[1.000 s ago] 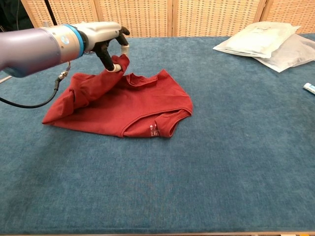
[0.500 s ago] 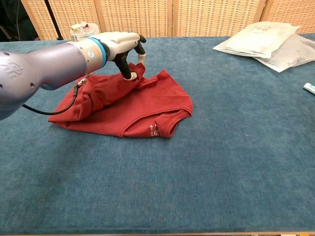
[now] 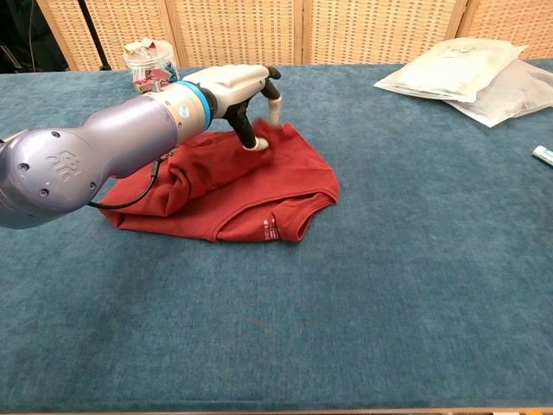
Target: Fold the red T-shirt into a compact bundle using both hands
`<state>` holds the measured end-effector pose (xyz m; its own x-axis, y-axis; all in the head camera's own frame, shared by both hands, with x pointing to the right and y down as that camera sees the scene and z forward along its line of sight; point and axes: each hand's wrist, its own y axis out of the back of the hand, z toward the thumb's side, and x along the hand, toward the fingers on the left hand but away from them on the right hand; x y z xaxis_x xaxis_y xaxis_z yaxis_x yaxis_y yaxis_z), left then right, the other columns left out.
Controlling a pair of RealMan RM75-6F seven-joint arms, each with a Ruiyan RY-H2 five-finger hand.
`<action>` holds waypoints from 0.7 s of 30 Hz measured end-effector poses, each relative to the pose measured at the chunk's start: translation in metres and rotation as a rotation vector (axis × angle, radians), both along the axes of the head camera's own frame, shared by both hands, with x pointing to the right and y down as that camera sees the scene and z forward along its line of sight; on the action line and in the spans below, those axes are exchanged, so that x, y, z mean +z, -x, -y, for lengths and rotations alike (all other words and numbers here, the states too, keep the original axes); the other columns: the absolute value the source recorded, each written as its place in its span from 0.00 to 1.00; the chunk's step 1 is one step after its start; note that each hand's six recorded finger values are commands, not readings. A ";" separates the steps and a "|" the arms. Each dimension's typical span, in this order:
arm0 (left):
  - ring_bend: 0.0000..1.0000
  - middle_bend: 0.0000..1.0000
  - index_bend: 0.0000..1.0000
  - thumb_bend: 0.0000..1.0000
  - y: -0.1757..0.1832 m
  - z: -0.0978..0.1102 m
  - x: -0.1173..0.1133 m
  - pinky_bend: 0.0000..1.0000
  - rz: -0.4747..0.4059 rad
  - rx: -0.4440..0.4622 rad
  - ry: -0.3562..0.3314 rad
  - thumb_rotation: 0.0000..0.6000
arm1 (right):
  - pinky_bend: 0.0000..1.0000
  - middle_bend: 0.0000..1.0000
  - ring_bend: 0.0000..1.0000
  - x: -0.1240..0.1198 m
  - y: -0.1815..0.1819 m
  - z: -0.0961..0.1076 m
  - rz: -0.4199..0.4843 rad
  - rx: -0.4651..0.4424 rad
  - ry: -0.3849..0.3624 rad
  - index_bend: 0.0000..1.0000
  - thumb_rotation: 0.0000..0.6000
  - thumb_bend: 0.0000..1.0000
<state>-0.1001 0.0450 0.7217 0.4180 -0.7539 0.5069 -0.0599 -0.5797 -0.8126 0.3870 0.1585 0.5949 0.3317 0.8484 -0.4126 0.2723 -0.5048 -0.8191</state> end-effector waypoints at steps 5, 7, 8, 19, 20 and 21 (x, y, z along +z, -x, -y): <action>0.00 0.00 0.00 0.00 -0.003 -0.001 -0.002 0.00 -0.050 0.008 0.002 1.00 | 0.01 0.00 0.00 0.000 0.001 -0.001 -0.002 -0.003 0.002 0.00 1.00 0.00; 0.00 0.00 0.00 0.00 -0.003 -0.001 -0.003 0.00 -0.073 0.006 0.002 1.00 | 0.01 0.00 0.00 0.001 0.001 -0.001 -0.003 -0.004 0.003 0.00 1.00 0.00; 0.00 0.00 0.00 0.00 -0.003 -0.001 -0.003 0.00 -0.085 0.003 0.002 1.00 | 0.01 0.00 0.00 0.001 0.001 -0.001 -0.003 -0.003 0.003 0.00 1.00 0.00; 0.00 0.00 0.00 0.00 0.040 0.014 -0.029 0.00 -0.166 -0.003 -0.056 1.00 | 0.01 0.00 0.00 0.001 0.000 -0.002 -0.004 -0.003 0.005 0.00 1.00 0.00; 0.00 0.00 0.02 0.00 0.047 0.016 -0.031 0.00 -0.162 0.000 -0.063 1.00 | 0.01 0.00 0.00 0.001 0.000 -0.002 -0.004 -0.004 0.005 0.00 1.00 0.00; 0.00 0.00 0.05 0.00 0.053 0.017 -0.034 0.00 -0.155 0.006 -0.071 1.00 | 0.01 0.00 0.00 0.001 0.000 -0.002 -0.005 -0.005 0.005 0.00 1.00 0.00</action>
